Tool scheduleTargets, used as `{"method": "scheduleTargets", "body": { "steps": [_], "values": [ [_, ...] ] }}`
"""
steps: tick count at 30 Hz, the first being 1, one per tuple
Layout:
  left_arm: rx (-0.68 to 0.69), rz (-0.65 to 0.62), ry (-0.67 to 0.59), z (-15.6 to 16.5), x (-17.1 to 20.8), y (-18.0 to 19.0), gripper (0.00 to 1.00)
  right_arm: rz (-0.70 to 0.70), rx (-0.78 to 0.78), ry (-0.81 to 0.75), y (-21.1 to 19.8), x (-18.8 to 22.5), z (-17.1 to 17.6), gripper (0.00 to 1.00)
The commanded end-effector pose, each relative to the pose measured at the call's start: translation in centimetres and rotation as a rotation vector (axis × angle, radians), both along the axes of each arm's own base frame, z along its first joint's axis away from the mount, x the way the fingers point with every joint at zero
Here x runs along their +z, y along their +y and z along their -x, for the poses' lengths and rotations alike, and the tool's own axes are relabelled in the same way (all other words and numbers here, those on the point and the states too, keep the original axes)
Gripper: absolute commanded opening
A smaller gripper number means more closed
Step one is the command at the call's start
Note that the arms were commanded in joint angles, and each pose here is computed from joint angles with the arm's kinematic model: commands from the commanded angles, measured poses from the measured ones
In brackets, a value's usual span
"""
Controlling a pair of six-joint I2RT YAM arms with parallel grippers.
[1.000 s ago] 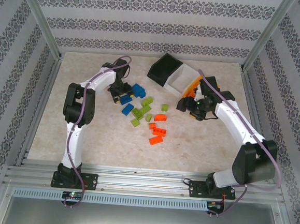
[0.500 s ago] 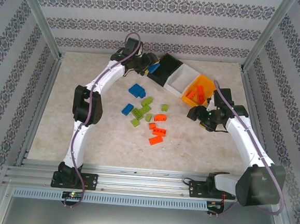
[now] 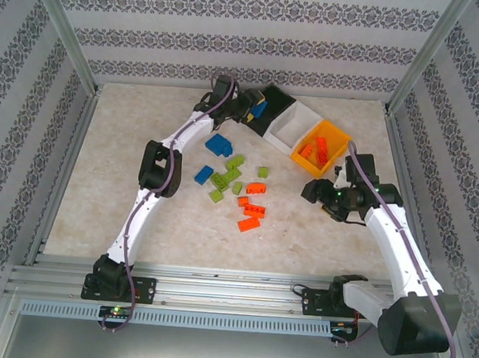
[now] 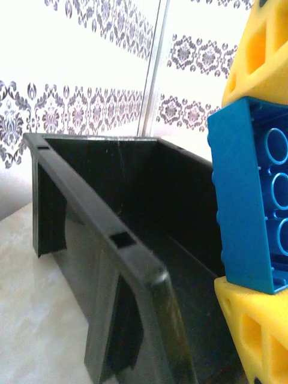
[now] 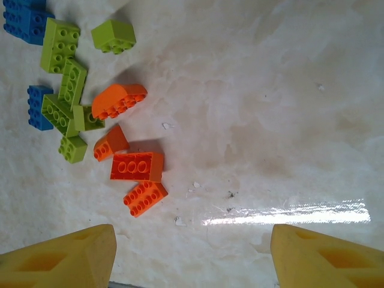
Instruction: Sort the legos into containers by color
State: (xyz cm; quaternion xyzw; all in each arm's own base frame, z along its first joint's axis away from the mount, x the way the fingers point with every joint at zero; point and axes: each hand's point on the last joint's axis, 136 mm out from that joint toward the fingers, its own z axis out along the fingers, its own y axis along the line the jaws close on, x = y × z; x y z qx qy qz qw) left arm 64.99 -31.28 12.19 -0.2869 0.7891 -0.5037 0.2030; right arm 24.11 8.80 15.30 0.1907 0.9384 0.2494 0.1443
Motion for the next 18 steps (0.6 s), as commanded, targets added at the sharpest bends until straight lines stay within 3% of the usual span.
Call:
{"method": "scheduleTargets", "body": {
  "steps": [1,4,8,18],
  "values": [
    [0.006,0.056,-0.039,-0.6,1.6,-0.7,0.61,0.007,-0.033,0.035,-0.5,-0.5,1.1,0.70],
    [0.004,0.057,-0.029,-0.5,1.1,-0.9,0.62,0.011,-0.038,0.036,-0.6,-0.7,1.3,0.70],
    [0.002,0.045,-0.013,-0.2,0.7,-1.1,0.81,0.006,-0.041,0.042,-0.5,-0.9,1.3,0.70],
    [-0.007,0.036,0.002,0.0,0.4,-1.2,1.00,0.006,-0.039,0.043,-0.5,-1.0,1.3,0.70]
  ]
}}
